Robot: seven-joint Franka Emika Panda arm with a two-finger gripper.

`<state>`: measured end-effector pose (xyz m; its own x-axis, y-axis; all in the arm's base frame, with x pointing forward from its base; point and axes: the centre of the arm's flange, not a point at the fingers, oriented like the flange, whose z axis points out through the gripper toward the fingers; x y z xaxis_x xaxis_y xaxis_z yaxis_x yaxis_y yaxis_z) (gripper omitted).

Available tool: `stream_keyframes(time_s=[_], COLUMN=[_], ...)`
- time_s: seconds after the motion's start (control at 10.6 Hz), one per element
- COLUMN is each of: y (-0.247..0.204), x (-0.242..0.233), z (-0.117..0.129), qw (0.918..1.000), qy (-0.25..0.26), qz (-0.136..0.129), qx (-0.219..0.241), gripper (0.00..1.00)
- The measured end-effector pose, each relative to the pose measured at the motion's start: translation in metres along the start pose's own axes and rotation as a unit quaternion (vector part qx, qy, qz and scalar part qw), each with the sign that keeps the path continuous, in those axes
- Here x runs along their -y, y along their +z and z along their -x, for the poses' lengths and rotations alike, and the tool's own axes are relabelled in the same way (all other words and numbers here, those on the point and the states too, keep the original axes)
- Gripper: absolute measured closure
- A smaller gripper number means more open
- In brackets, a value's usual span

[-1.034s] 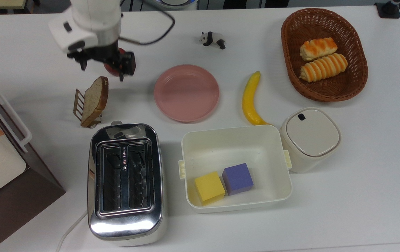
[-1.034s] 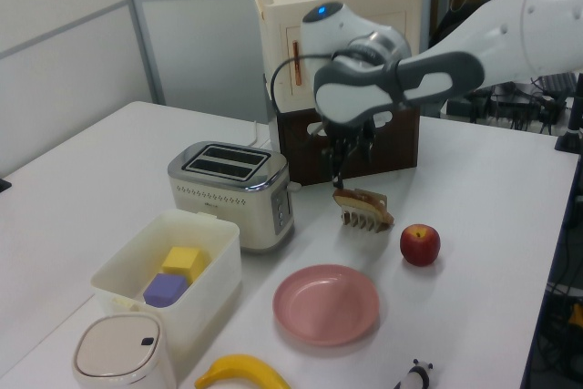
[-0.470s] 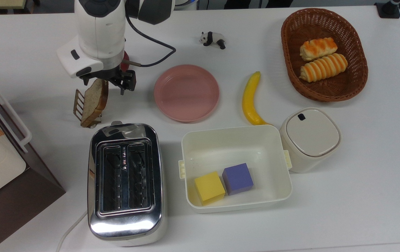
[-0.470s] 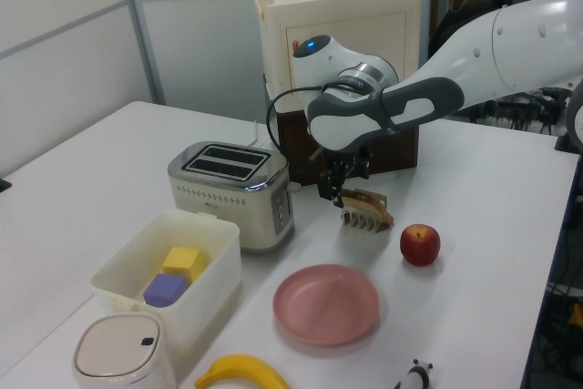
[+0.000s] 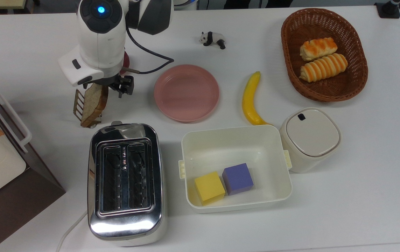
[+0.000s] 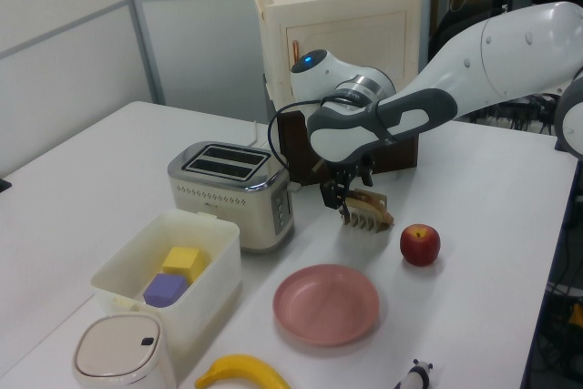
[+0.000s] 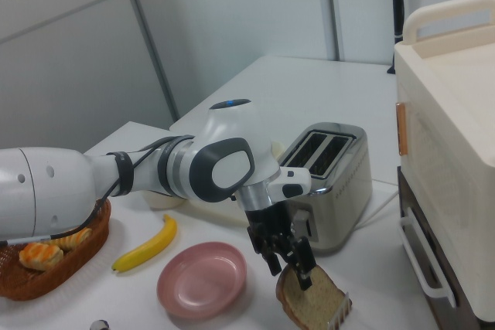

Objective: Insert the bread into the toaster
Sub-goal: 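Move the gripper down over the bread slice in the metal rack, then close the gripper on the bread slice's crust edge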

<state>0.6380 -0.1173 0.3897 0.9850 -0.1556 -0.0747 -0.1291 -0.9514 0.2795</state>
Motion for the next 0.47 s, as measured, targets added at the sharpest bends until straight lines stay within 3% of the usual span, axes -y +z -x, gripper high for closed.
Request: stream_keyframes(time_s=[0.28, 0.47], y=[0.0002, -0.0005], x=[-0.0001, -0.0003], z=[0.0000, -0.0002], qw=[1.0000, 1.0000], qy=[0.000, 0.000], qz=[0.000, 0.000], qx=[0.000, -0.001], gripper=[0.56, 0.84])
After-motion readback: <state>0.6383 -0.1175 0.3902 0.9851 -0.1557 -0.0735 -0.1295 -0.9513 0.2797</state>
